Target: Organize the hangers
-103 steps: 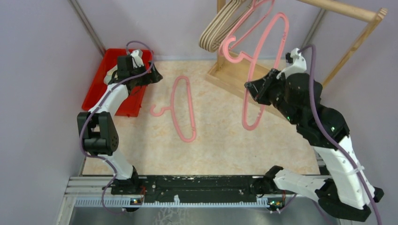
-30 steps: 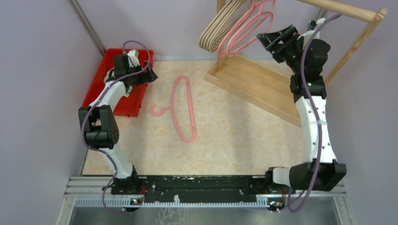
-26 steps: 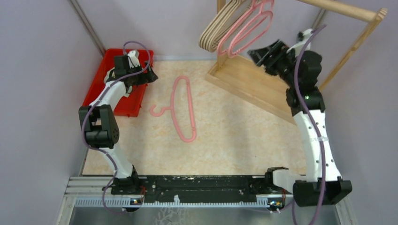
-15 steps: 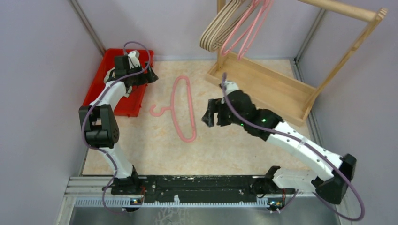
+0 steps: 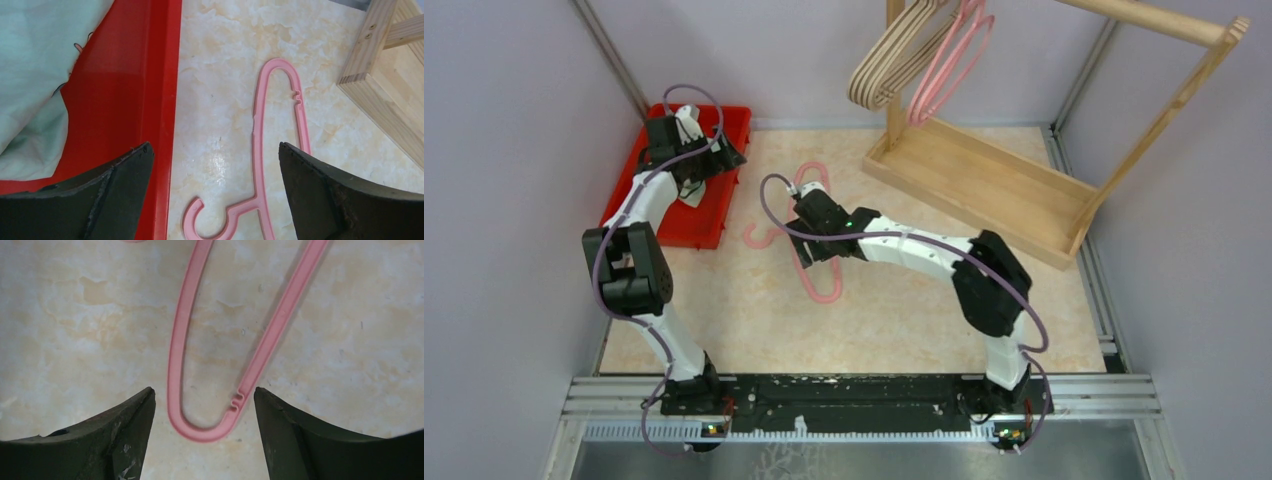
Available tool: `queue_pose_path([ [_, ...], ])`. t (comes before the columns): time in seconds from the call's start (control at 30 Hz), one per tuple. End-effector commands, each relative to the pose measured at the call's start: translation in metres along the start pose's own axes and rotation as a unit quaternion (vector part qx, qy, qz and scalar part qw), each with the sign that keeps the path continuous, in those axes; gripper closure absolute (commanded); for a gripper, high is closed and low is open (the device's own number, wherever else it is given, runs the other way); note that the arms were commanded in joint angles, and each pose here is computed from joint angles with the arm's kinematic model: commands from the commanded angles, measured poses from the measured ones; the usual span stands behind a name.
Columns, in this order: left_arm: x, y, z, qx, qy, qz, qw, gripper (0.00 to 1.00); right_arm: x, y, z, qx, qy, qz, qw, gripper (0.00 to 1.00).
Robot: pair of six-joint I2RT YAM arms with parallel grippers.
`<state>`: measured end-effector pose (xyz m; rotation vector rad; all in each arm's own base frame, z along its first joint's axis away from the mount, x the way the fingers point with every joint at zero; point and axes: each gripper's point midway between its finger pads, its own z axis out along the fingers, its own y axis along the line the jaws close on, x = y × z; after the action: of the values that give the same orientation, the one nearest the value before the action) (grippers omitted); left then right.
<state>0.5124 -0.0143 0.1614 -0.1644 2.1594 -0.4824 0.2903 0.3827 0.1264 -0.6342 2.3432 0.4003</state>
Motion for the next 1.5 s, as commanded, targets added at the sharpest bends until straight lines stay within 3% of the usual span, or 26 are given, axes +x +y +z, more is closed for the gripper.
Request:
queue_pose_path([
  [0.0, -0.022, -0.020, -0.011, 0.025, -0.024, 0.010, 0.999, 0.00, -0.017, 0.022, 0.040, -0.019, -0.015, -0.024, 0.999, 0.29],
  [0.27, -0.022, -0.025, -0.019, 0.032, -0.029, 0.016, 0.999, 0.00, -0.009, 0.046, 0.090, -0.034, 0.015, -0.053, 0.998, 0.32],
  [0.73, -0.014, -0.023, -0.026, 0.026, -0.034, 0.017, 0.999, 0.00, 0.036, 0.016, 0.124, 0.053, 0.063, -0.080, 0.993, 0.42],
  [0.97, -0.012, -0.022, -0.025, 0.026, -0.035, 0.015, 0.999, 0.00, 0.066, -0.011, 0.123, 0.137, 0.097, -0.125, 0.978, 0.45],
  [1.07, -0.008, -0.021, -0.025, 0.026, -0.035, 0.012, 0.999, 0.00, 0.084, -0.022, 0.119, 0.155, 0.117, -0.126, 0.973, 0.51],
  [1.2, -0.001, -0.019, -0.025, 0.025, -0.031, 0.008, 0.999, 0.00, 0.114, -0.029, 0.115, 0.151, 0.148, -0.124, 0.970, 0.66],
  [1.27, 0.001, -0.018, -0.026, 0.023, -0.031, 0.007, 0.999, 0.00, 0.127, -0.028, 0.113, 0.137, 0.160, -0.119, 0.970, 0.78],
  [1.33, 0.002, -0.017, -0.026, 0.022, -0.030, 0.007, 0.999, 0.00, 0.135, -0.025, 0.111, 0.121, 0.171, -0.111, 0.971, 1.00],
  [1.47, 0.001, -0.016, -0.028, 0.021, -0.031, 0.006, 0.999, 0.00, 0.125, -0.021, 0.098, 0.109, 0.157, -0.093, 0.977, 1.00],
])
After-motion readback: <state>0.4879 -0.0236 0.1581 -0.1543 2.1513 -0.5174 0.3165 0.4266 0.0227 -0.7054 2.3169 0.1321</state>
